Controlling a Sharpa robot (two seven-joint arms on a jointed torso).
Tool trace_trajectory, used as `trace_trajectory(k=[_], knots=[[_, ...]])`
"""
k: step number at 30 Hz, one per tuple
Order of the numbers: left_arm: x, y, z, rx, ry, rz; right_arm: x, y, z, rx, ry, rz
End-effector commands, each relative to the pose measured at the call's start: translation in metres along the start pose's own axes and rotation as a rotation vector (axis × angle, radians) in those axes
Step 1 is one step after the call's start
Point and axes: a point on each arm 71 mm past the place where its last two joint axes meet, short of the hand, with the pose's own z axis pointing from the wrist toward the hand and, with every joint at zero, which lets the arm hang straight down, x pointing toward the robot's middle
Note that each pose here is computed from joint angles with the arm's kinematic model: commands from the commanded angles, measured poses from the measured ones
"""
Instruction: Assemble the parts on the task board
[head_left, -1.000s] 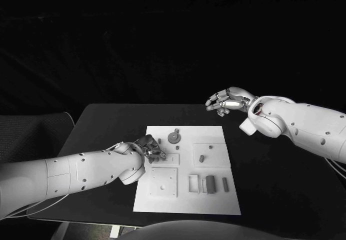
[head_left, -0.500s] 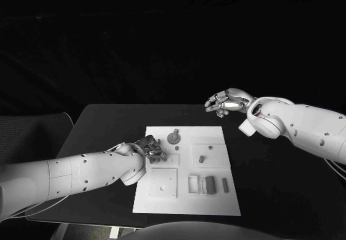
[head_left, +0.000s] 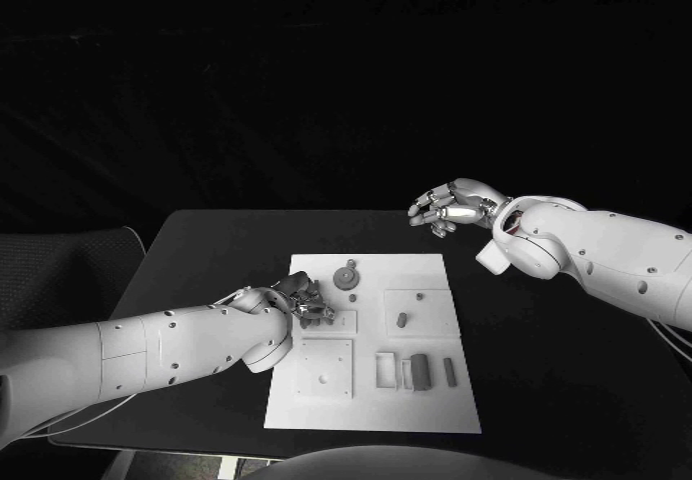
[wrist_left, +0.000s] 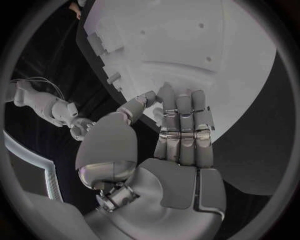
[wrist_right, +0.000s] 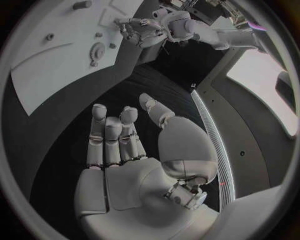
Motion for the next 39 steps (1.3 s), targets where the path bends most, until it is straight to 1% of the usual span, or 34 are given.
trace_trajectory(k=[1,15,33,39], knots=[[0.0017,-0.0030,-0.0001,0.003,-0.003,0.007,0.0011,0.0006,0.0000,-0.005,0.007,-0.007],[0.0030,-0.0036,0.0005,-0.006,0.005,0.017,0.0021,0.0008,-0.0004,-0.004,0.012,-0.006],[0.0027,-0.0026,0.0006,-0.015,0.005,0.029,0.0035,0.0003,-0.0006,0.000,0.019,-0.004],[0.0035,-0.0035,0.0007,-0.013,0.009,0.033,0.0038,0.0002,-0.0006,0.001,0.020,-0.004]])
